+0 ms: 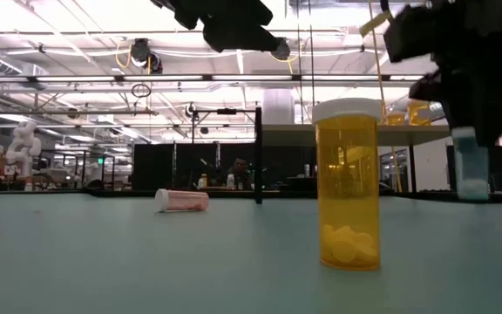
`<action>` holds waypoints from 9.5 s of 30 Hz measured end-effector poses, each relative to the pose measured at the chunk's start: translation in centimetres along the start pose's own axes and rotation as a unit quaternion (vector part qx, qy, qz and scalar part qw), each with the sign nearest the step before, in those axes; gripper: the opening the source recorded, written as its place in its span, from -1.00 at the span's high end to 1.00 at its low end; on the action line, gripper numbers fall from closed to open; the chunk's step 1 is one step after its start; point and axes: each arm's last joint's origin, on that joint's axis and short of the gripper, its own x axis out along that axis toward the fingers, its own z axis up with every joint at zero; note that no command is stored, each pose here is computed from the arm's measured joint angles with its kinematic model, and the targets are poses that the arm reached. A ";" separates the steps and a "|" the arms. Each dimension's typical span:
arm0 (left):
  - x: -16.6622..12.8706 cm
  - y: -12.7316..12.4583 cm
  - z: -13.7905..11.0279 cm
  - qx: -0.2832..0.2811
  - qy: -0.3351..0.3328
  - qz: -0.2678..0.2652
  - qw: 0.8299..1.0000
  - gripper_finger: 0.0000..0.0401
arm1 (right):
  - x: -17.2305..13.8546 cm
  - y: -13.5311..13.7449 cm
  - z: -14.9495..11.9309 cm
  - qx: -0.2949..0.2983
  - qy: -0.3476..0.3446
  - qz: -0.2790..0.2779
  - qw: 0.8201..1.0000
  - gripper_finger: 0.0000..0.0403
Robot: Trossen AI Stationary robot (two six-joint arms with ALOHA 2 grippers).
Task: Pick and place medicine bottles onto shelf by color
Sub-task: Put the blue pill bottle on the shelf, then put the orange pill bottle on the shelf
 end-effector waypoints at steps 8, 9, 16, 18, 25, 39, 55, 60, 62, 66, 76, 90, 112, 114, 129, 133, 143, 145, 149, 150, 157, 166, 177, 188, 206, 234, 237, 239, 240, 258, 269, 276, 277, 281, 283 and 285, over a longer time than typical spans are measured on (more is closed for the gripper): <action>0.0 0.4 0.0 0.005 0.001 0.007 1.000 -0.42 | -3.8 -1.2 0.8 -0.009 -0.056 0.024 0.998 0.41; 0.0 0.6 0.0 0.006 0.001 0.009 1.000 -0.42 | -4.3 -1.5 0.8 -0.010 -0.059 0.024 0.998 0.41; 0.1 2.0 -0.2 0.022 0.007 0.027 0.999 -0.42 | -7.3 -5.1 1.7 -0.023 -0.098 0.028 0.995 0.41; 0.1 2.7 -0.3 0.027 0.009 0.034 0.999 -0.42 | -8.2 -6.3 2.2 -0.032 -0.113 0.023 0.993 0.41; 0.2 5.2 -0.8 0.007 0.005 0.063 0.998 -0.42 | -10.8 -10.8 3.6 -0.060 -0.130 -0.013 0.990 0.41; 0.4 7.7 -4.6 0.010 -0.106 0.085 0.991 -0.42 | -14.5 -21.2 4.2 -0.034 -0.106 -0.082 0.990 0.41; -1.7 15.0 -3.0 0.068 -0.155 0.156 0.973 -0.42 | -16.7 -27.9 7.0 -0.022 -0.050 -0.076 0.996 0.41; -2.5 16.8 -2.4 0.078 -0.166 0.158 0.970 -0.42 | -16.8 -29.6 7.2 0.004 -0.037 -0.073 0.997 0.41; -2.7 17.4 -2.4 0.082 -0.165 0.166 0.969 -0.42 | -16.4 -30.3 7.1 0.015 -0.031 -0.071 0.997 0.41; -3.0 18.3 -2.7 0.092 -0.152 0.179 0.968 -0.42 | -15.7 -31.8 6.6 0.039 -0.010 -0.060 0.997 0.41; -3.6 19.6 -3.5 0.079 -0.138 0.195 0.968 -0.42 | -15.3 -33.5 6.0 0.068 -0.006 -0.059 0.996 0.41; -3.5 19.6 -3.5 0.084 -0.135 0.195 0.968 -0.42 | -15.3 -33.4 5.8 0.078 -0.024 -0.022 0.996 0.41; -3.6 19.6 -3.4 0.089 -0.138 0.196 0.967 -0.42 | -15.3 -33.3 5.9 0.092 -0.033 -0.013 0.995 0.17; -3.6 19.6 -3.4 0.089 -0.138 0.197 0.967 -0.42 | -15.3 -33.4 5.9 0.091 -0.035 -0.014 0.995 0.14; -3.5 19.6 -3.4 0.090 -0.137 0.197 0.967 -0.42 | -16.9 -32.0 6.3 0.070 -0.076 -0.045 0.994 0.03; -4.0 19.3 -3.3 0.082 -0.127 0.196 0.969 -0.42 | -18.9 -29.8 6.8 0.047 -0.118 -0.104 0.986 0.03; -7.0 16.6 -1.8 0.056 -0.076 0.203 0.975 -0.42 | -23.3 -21.4 7.3 -0.025 -0.268 -0.129 0.954 0.03; -7.5 15.9 -1.6 0.053 -0.070 0.204 0.975 -0.42 | -23.2 -19.8 7.0 -0.039 -0.290 -0.121 0.949 0.03; -8.0 14.6 -1.4 0.048 -0.044 0.204 0.977 -0.42 | -21.9 -17.1 6.2 -0.063 -0.324 -0.102 0.938 0.03; -8.0 14.4 -1.4 0.048 -0.042 0.204 0.977 -0.42 | -21.4 -16.5 5.9 -0.063 -0.331 -0.103 0.936 0.03; -7.8 12.6 -1.0 0.043 -0.031 0.199 0.979 -0.42 | -16.3 -13.3 4.3 -0.065 -0.364 -0.113 0.922 0.04; -7.1 10.1 -0.9 0.025 -0.010 0.197 0.980 -0.42 | -9.2 -11.2 3.3 -0.113 -0.422 -0.096 0.895 0.04; -6.6 4.2 -2.5 -0.098 0.084 0.171 0.977 -0.42 | -6.7 -10.9 3.2 -0.116 -0.571 -0.095 0.807 0.04; -8.0 -2.2 -4.6 -0.220 0.159 0.203 0.941 -0.42 | -6.4 -11.0 2.6 -0.075 -0.646 -0.063 0.757 0.04; -11.2 -6.1 -8.0 -0.351 0.405 0.119 0.836 -0.43 | -6.3 -11.0 2.6 -0.085 -0.642 -0.072 0.758 0.04; -9.8 -6.8 -11.6 -0.417 0.400 0.121 0.807 -0.97 | -5.2 -11.1 2.4 -0.090 -0.596 -0.075 0.794 0.04; -9.9 -6.7 -11.7 -0.418 0.403 0.132 0.803 -0.97 | -5.2 -11.1 2.4 -0.090 -0.596 -0.075 0.794 0.04; -9.9 -6.7 -11.7 -0.419 0.404 0.138 0.801 -0.97 | -5.2 -11.1 2.4 -0.091 -0.596 -0.075 0.795 0.04; -10.0 -6.7 -11.7 -0.420 0.405 0.139 0.800 -0.97 | -5.2 -11.1 2.4 -0.091 -0.595 -0.075 0.795 0.04; -9.4 -5.9 -13.1 -0.417 0.417 0.148 0.794 -0.09 | -5.1 -11.1 2.4 -0.091 -0.593 -0.075 0.797 0.04; -9.1 -5.2 -9.0 -0.395 0.376 0.096 0.833 -0.07 | -5.1 -11.1 2.4 -0.090 -0.593 -0.075 0.797 0.04; -9.1 -3.2 -5.0 -0.352 0.315 0.068 0.879 -0.05 | -5.1 -11.1 2.4 -0.068 -0.595 -0.059 0.799 0.04; -9.2 -2.9 -4.5 -0.343 0.308 0.065 0.885 -0.03 | -5.1 -11.1 2.4 -0.062 -0.595 -0.054 0.799 0.04; -9.3 -1.4 -3.0 -0.303 0.278 0.066 0.909 0.00 | -5.1 -11.1 2.3 -0.021 -0.594 -0.024 0.804 0.04; -9.3 -0.6 -2.4 -0.282 0.267 0.069 0.919 -0.03 | -5.0 -11.1 2.3 -0.023 -0.593 -0.011 0.805 0.04; -9.4 0.2 -1.8 -0.264 0.257 0.070 0.927 -0.06 | -5.0 -10.9 2.3 -0.027 -0.589 0.014 0.807 0.04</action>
